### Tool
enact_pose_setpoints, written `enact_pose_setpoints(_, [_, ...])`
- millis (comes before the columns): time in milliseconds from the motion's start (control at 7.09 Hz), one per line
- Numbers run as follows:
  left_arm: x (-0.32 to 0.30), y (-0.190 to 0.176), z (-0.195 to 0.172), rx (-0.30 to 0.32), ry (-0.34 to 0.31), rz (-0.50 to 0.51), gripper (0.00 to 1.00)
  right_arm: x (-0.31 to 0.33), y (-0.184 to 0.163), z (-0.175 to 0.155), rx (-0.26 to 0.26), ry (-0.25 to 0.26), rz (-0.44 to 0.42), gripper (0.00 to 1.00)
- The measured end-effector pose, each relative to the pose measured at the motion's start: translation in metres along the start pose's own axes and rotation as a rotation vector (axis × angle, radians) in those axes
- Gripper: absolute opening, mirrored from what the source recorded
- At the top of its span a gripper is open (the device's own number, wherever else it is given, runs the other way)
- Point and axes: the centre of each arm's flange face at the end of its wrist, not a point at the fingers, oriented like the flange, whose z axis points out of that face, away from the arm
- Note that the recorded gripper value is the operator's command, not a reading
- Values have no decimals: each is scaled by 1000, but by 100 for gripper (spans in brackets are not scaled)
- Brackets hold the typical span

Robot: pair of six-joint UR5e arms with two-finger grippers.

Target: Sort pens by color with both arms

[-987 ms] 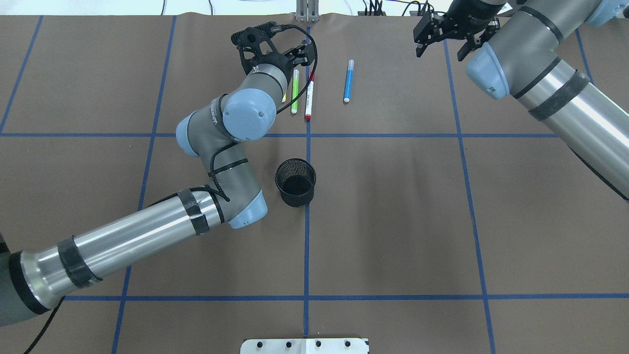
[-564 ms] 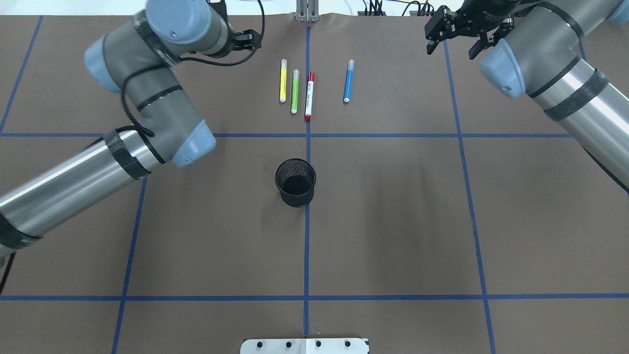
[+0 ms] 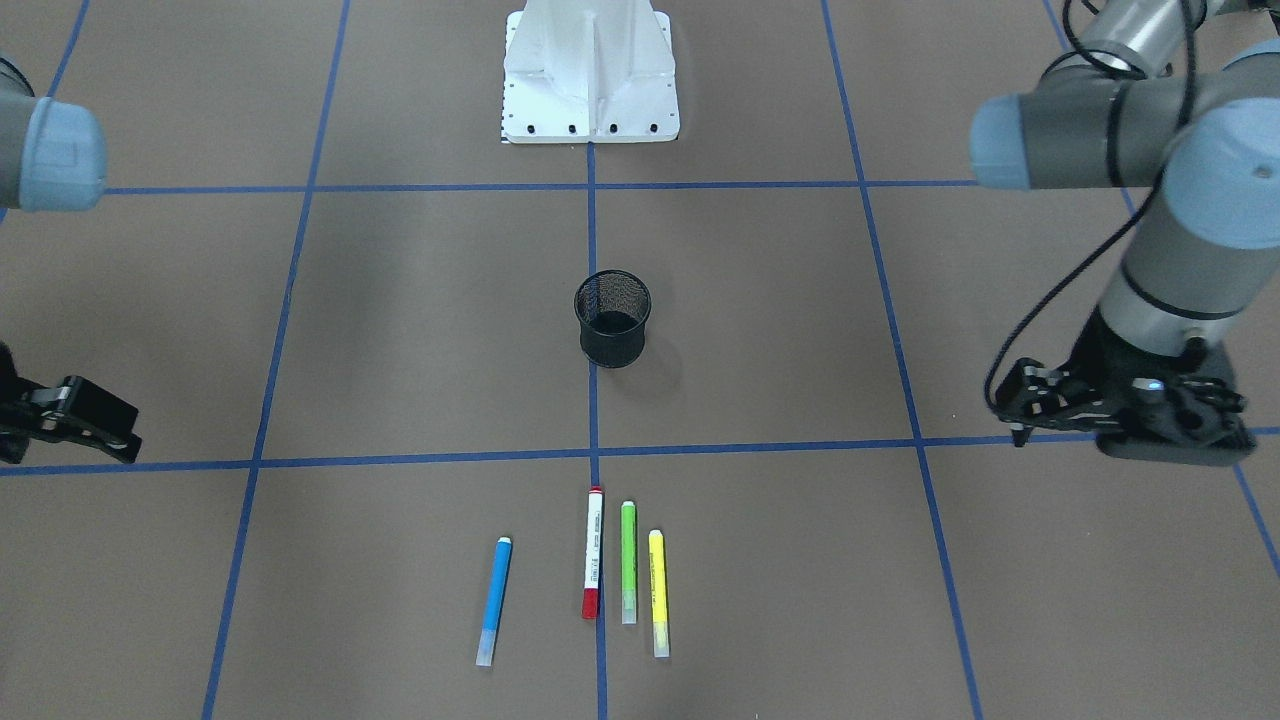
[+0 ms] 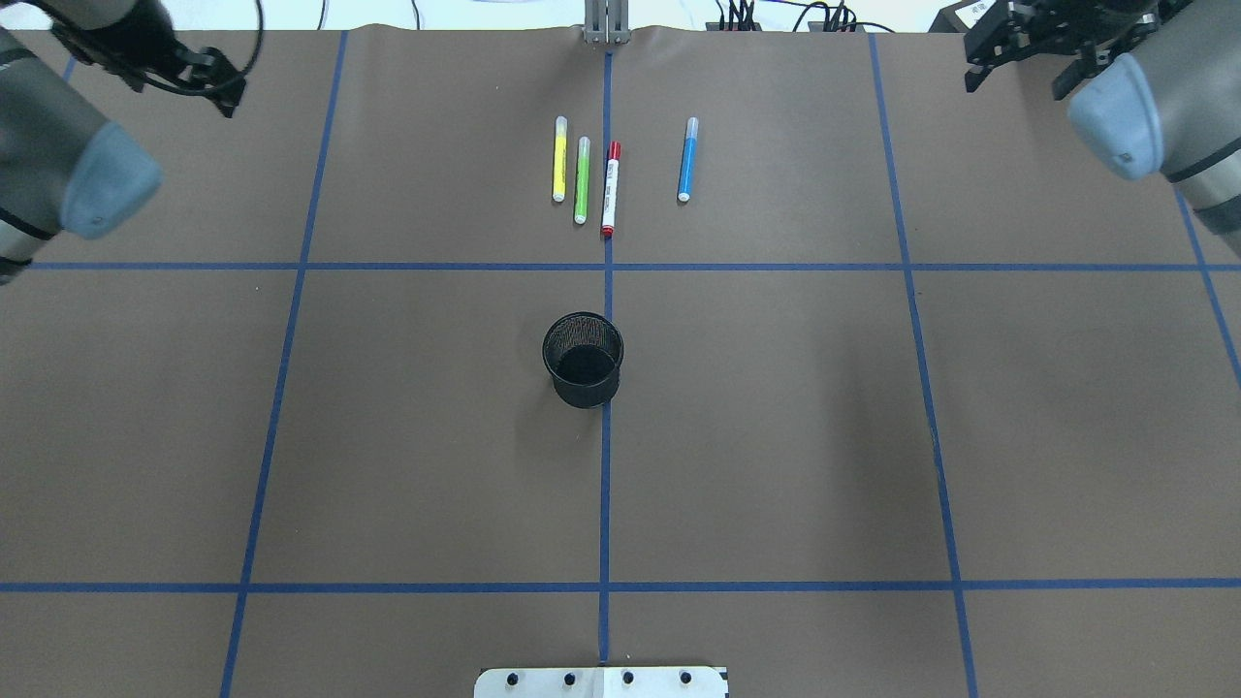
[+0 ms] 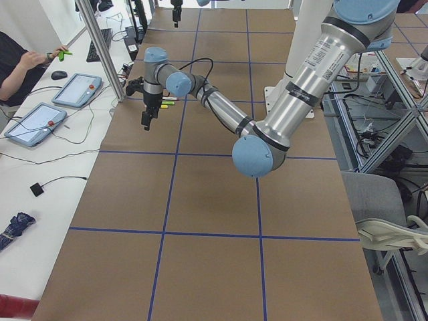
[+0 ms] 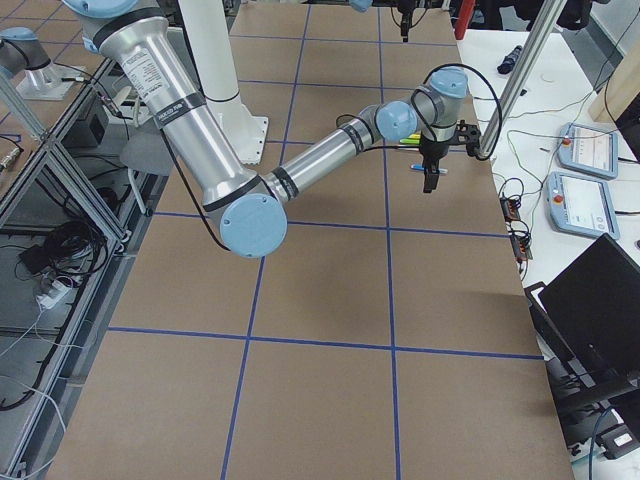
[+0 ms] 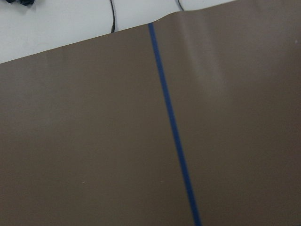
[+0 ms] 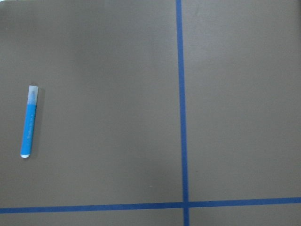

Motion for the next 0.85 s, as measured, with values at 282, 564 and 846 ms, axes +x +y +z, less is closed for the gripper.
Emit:
enact_pose_setpoints(282, [-101,33,9,-18,-14,36,100,97,12,3,-13,42,-68,100])
enact_pose_setpoints(564, [-193,78,13,-53,-5,77,100,209,41,8,-46,78,-123,100])
enact_pose_setpoints(846, [-250,130,29,-98,7,92,100,297,90,21,-99,43,-31,100])
